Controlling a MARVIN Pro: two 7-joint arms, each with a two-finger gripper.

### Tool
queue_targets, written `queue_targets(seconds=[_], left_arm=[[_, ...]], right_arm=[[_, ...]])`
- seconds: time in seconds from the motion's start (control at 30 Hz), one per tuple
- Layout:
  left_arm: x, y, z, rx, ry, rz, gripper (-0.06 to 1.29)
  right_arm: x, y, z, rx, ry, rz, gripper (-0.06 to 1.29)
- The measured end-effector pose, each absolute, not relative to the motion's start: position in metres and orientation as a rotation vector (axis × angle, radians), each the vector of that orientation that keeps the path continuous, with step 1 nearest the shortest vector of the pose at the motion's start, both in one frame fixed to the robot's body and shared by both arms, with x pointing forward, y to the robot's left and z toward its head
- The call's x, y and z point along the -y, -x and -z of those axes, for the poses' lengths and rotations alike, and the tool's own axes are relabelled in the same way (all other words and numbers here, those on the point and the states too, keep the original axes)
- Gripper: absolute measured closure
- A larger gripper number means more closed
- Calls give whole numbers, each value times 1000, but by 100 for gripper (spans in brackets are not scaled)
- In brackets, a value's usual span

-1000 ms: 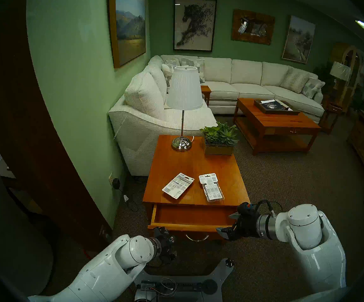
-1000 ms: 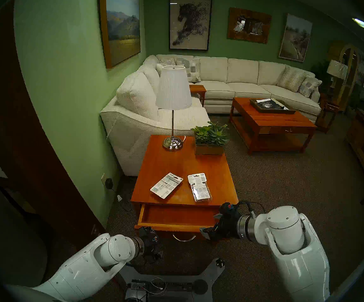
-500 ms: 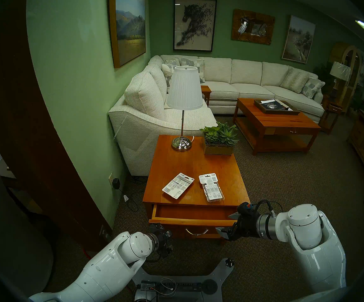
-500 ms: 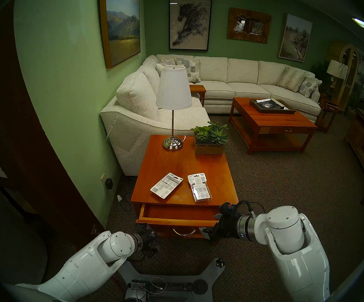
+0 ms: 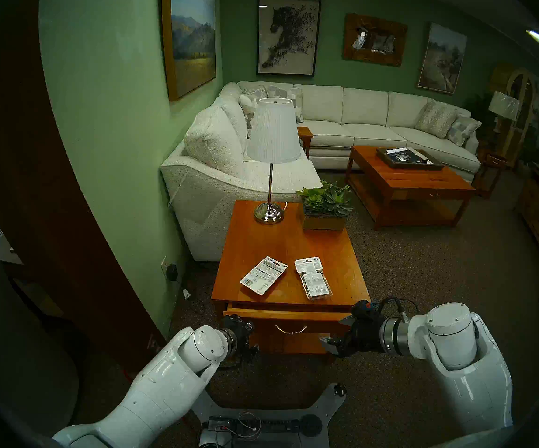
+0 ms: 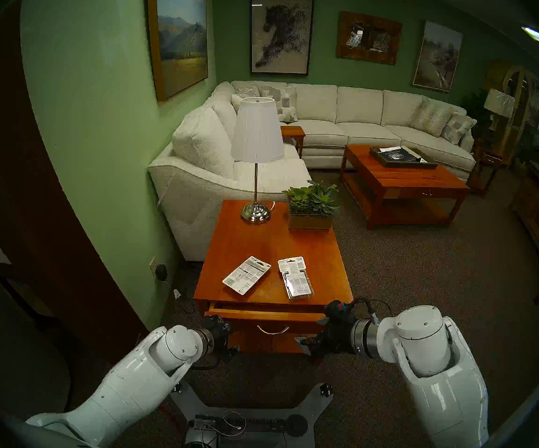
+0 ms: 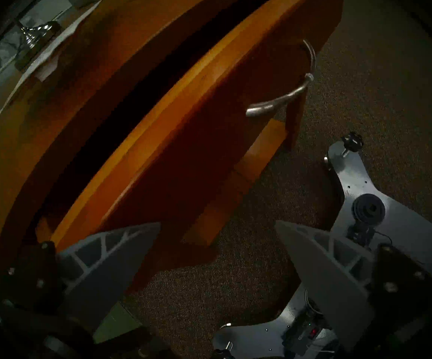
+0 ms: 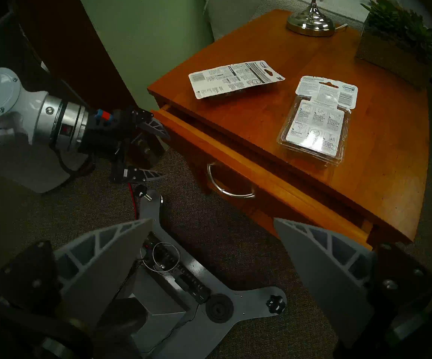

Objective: Open the drawer, take out the contents and close the drawer

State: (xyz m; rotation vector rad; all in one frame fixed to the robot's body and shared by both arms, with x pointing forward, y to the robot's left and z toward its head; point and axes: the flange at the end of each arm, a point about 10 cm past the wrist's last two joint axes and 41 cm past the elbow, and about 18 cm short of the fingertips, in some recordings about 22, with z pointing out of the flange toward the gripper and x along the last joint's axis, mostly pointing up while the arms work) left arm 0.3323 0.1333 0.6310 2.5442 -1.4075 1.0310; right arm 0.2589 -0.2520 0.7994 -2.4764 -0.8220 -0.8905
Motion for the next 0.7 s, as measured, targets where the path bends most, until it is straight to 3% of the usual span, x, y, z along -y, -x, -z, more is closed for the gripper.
queue_targets(seconds=[0.43, 0.7], left_arm=[[-146, -357, -629, 1265, -2572, -1094, 2], [-142, -342, -643, 1301, -2430, -1042, 2]], right_arm=[[252, -259, -799, 822, 2476, 891, 1], [252, -259, -800, 822, 2477, 891, 1]])
